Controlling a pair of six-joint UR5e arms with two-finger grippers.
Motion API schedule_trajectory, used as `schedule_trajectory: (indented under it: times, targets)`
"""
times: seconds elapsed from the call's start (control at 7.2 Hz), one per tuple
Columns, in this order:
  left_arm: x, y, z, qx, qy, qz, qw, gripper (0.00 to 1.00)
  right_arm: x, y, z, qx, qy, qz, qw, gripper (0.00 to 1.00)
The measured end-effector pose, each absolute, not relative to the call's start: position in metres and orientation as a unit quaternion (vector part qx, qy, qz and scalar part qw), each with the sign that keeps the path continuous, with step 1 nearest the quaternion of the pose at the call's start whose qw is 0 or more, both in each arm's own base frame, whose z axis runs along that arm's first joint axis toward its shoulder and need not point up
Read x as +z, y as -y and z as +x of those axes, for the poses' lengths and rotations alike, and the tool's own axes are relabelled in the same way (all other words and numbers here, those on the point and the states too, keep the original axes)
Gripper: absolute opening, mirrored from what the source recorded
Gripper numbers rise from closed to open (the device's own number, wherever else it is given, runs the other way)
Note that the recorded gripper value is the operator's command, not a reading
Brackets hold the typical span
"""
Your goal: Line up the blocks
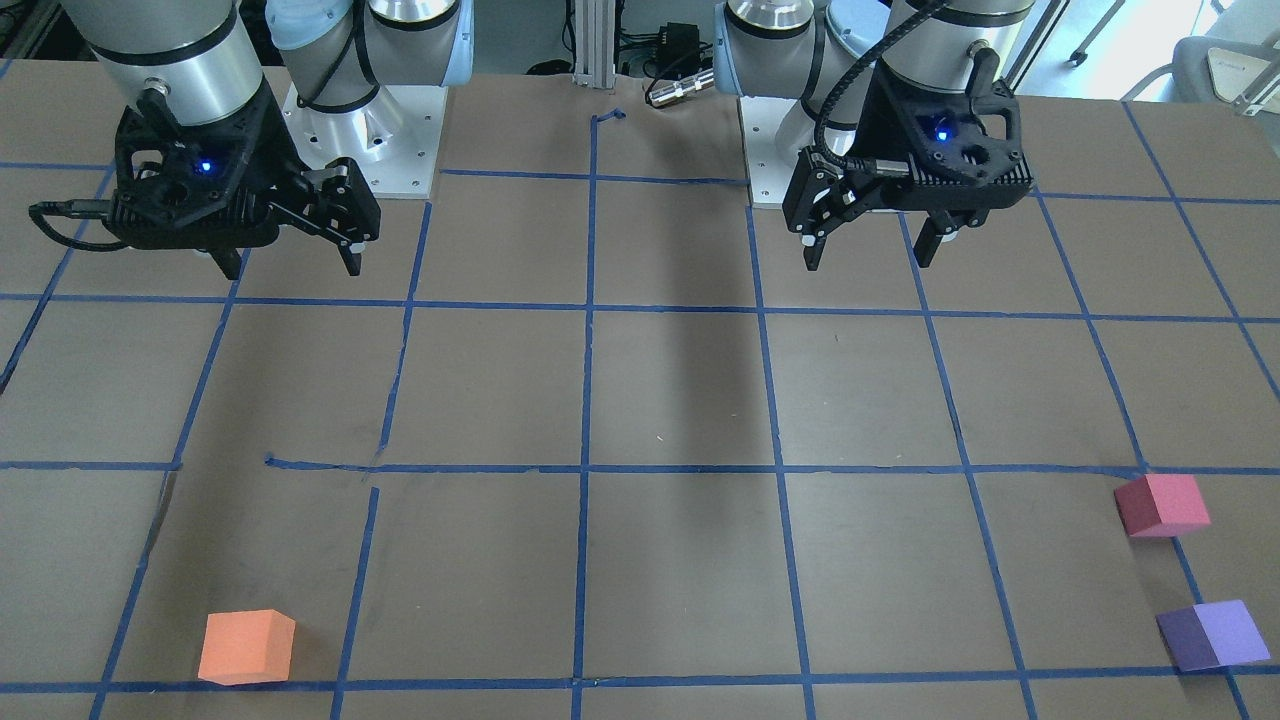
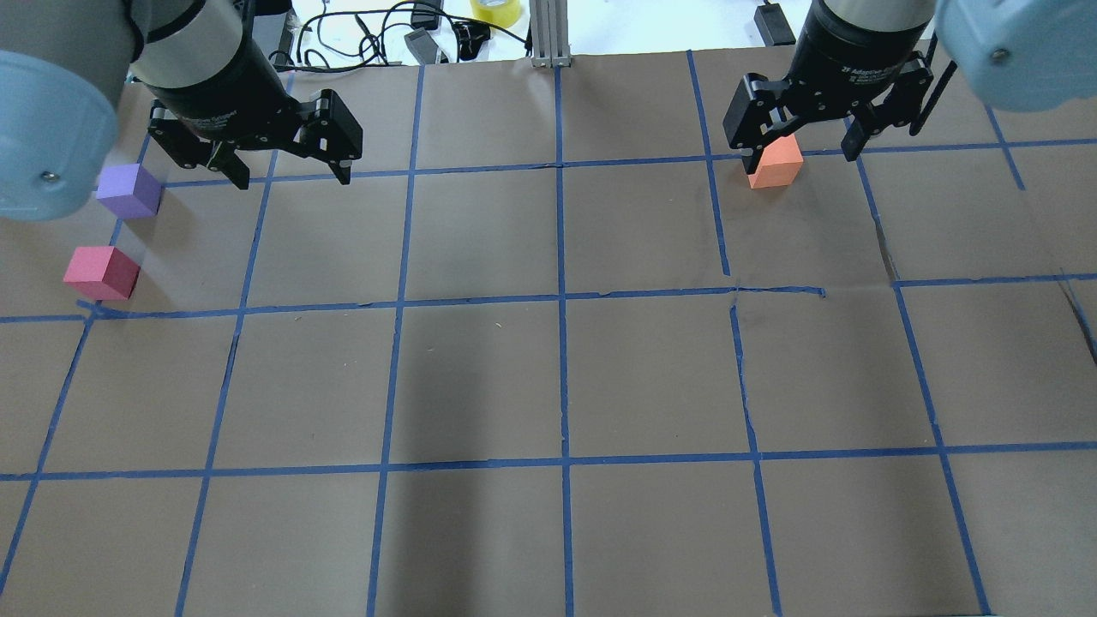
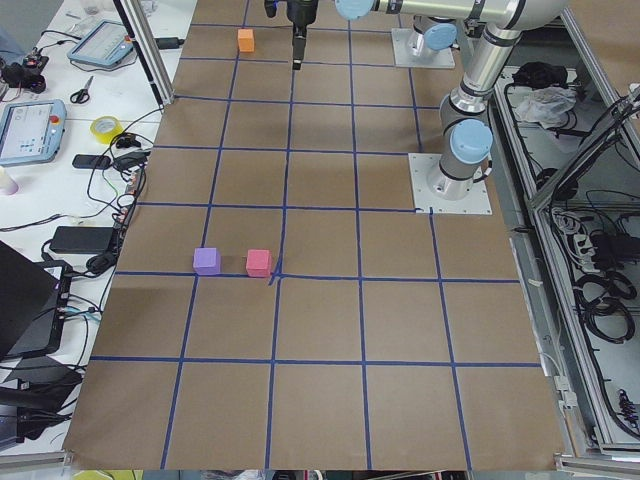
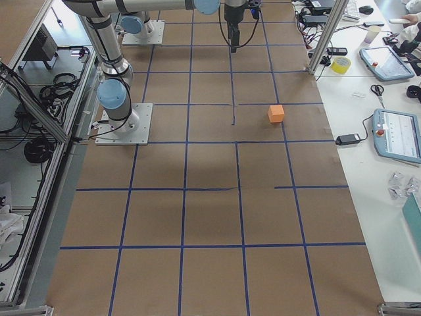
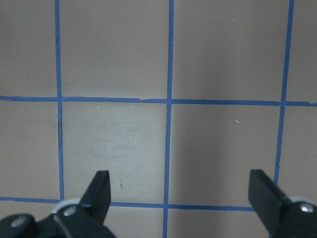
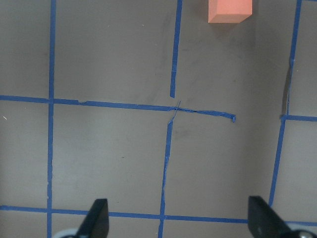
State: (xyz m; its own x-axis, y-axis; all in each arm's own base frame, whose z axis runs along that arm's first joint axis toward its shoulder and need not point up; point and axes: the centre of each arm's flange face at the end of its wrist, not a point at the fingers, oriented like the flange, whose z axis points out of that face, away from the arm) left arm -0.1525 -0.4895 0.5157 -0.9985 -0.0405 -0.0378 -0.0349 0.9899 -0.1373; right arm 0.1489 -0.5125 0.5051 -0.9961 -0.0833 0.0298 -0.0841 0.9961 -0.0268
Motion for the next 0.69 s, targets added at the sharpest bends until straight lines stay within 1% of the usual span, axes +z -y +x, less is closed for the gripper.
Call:
schedule_trajectory:
  times: [0.69]
  targets:
    - [0.5148,0.4898,-0.1527,-0.068,-0.997,-0.019,0.020,1.00,0.5040,0.5125,0.1486,0.013,0.999,0.045,0.016,1.00]
